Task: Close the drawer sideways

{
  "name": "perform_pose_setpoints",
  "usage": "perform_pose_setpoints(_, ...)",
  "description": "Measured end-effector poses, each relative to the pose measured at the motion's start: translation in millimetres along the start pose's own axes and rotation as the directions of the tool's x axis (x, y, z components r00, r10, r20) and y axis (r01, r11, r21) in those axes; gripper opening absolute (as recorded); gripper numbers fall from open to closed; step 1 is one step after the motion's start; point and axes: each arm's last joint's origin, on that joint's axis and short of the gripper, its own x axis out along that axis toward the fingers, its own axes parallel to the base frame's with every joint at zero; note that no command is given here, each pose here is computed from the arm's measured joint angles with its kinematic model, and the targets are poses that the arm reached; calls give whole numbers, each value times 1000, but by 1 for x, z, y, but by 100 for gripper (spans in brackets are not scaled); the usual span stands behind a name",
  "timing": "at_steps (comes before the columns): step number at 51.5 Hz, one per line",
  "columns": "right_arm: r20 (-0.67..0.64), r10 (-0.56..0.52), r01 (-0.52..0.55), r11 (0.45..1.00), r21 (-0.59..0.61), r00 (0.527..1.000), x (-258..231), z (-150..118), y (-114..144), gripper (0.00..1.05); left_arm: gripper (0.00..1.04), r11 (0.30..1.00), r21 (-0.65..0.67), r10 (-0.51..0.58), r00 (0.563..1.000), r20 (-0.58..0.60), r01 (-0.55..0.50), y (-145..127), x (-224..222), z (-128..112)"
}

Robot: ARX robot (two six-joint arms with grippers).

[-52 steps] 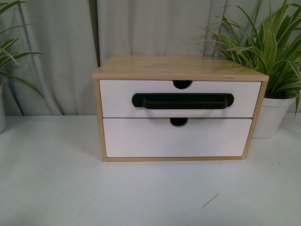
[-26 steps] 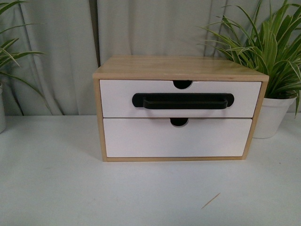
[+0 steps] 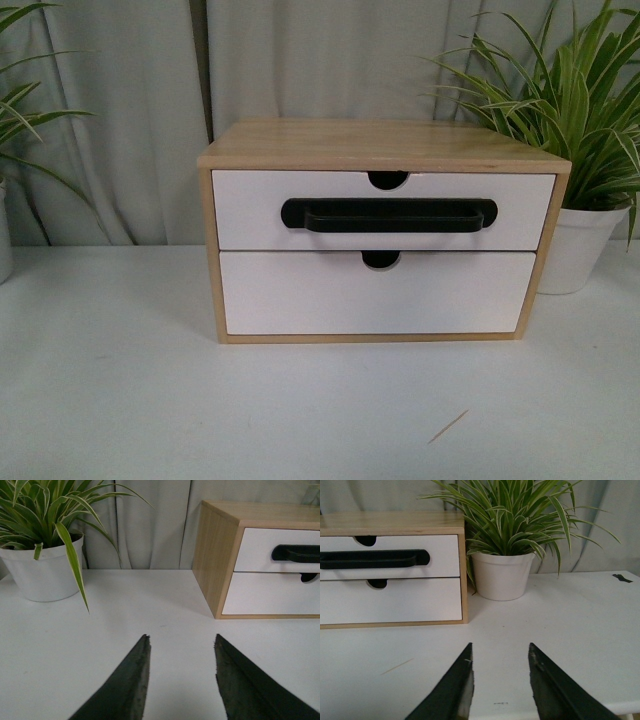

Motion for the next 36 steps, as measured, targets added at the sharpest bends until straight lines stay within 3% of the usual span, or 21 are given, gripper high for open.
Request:
perform_pose_setpoints(6,0,0,0,1000,0,1000,0,0,0,65,69,1000,0,0,1000,0,0,0,0,0)
perform_pose_setpoints(15,0,0,0,1000,0,1000,0,0,0,95,99,1000,0,0,1000,0,0,0,0,0)
perform_pose_setpoints(36,0,0,0,1000,2,1000,0,0,0,96,99,1000,1,0,1000,0,0,0,0,0)
